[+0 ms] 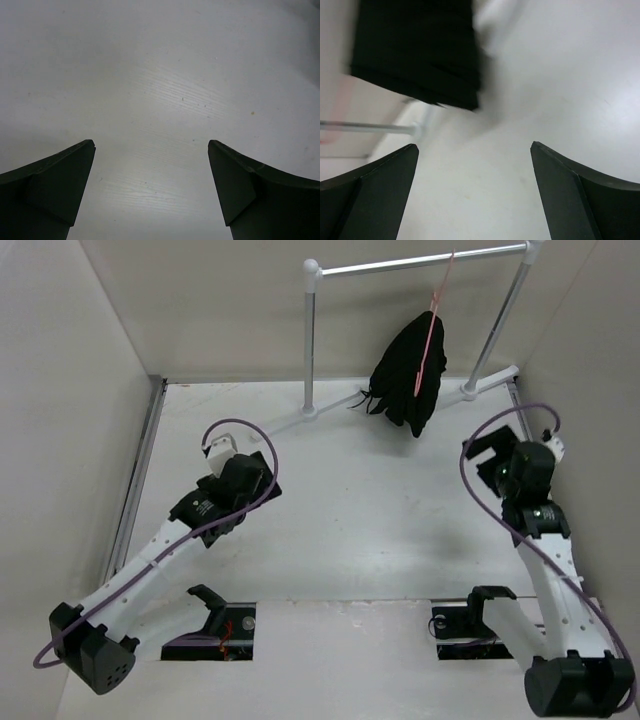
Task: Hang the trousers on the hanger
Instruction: Reset both arms
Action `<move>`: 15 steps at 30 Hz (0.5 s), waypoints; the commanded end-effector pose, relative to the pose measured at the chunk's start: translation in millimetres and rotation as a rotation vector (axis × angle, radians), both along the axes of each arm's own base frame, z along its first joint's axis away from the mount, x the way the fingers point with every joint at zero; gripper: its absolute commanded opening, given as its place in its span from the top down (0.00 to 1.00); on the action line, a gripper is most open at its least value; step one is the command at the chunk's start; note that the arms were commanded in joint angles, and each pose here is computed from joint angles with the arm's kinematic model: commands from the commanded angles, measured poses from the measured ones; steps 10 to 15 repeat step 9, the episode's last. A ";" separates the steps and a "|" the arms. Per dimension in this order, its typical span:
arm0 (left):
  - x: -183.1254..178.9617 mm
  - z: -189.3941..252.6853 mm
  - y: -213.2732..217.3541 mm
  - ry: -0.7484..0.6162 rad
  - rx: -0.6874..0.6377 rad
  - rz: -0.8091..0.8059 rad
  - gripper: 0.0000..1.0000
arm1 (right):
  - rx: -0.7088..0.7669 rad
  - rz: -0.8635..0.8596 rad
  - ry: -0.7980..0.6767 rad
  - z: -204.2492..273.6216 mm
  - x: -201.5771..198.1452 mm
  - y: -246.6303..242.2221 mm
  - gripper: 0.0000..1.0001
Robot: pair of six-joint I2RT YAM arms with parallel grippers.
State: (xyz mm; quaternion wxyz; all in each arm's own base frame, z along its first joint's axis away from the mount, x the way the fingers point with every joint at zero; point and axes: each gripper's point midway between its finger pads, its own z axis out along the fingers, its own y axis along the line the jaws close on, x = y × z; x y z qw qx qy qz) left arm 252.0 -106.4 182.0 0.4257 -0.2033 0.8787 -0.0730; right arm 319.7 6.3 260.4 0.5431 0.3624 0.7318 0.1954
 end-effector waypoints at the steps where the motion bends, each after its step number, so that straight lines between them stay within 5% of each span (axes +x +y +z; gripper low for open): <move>1: -9.8 -15.3 -4.0 0.047 -0.010 -0.029 0.00 | -0.072 -0.081 0.178 -67.5 -39.5 -11.4 0.00; 7: -12.4 -36.4 -23.0 0.107 -0.048 -0.099 0.00 | -0.081 -0.087 0.223 -96.4 -81.4 -10.7 0.00; 15: -13.1 -43.1 -27.7 0.129 -0.042 -0.116 0.00 | -0.086 -0.085 0.225 -96.4 -86.9 -11.1 0.00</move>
